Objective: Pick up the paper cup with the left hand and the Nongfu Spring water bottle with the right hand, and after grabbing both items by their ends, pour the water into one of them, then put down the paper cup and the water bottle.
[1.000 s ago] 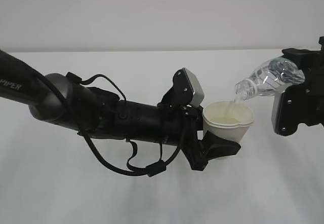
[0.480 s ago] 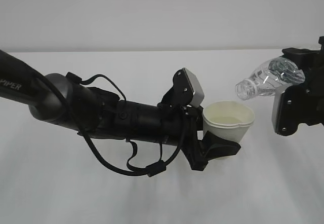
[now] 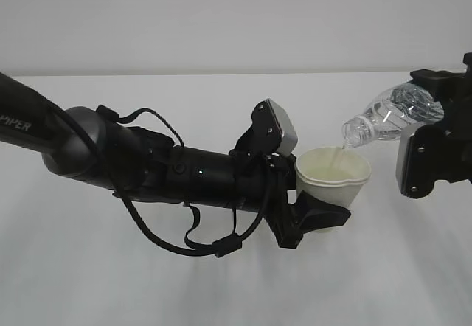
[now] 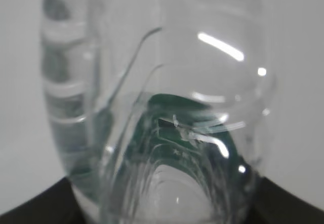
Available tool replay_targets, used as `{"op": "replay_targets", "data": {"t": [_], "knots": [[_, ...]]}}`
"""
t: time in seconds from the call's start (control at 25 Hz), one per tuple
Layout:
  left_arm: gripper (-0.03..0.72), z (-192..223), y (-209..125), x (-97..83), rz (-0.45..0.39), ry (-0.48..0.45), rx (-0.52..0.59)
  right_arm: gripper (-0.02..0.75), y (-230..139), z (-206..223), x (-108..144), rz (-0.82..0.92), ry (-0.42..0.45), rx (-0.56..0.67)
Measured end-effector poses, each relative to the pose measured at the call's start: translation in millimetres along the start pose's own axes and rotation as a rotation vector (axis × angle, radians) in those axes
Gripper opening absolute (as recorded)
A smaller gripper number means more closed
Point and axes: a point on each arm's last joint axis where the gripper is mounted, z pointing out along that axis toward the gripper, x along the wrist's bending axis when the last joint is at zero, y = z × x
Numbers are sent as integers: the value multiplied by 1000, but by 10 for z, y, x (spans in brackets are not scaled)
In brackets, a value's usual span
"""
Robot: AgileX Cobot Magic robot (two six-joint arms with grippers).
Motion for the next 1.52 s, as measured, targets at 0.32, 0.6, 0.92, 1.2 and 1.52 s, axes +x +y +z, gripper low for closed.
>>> {"op": "replay_targets", "data": {"t": [0.32,0.6,0.92,1.2,1.52], "knots": [[447,0,0,0,0,0,0,406,0,0,0,0,0,0],[447,0,0,0,0,0,0,406,0,0,-1,-1,-1,0],[447,0,0,0,0,0,0,406,0,0,-2,-2,-2,0],[447,0,0,-1,0,-1,0,406,1,0,-2,-5,-2,-1],[446,2,-6,0,-1,-1,1,406,1,0,-2,-13,-2,-1]]}}
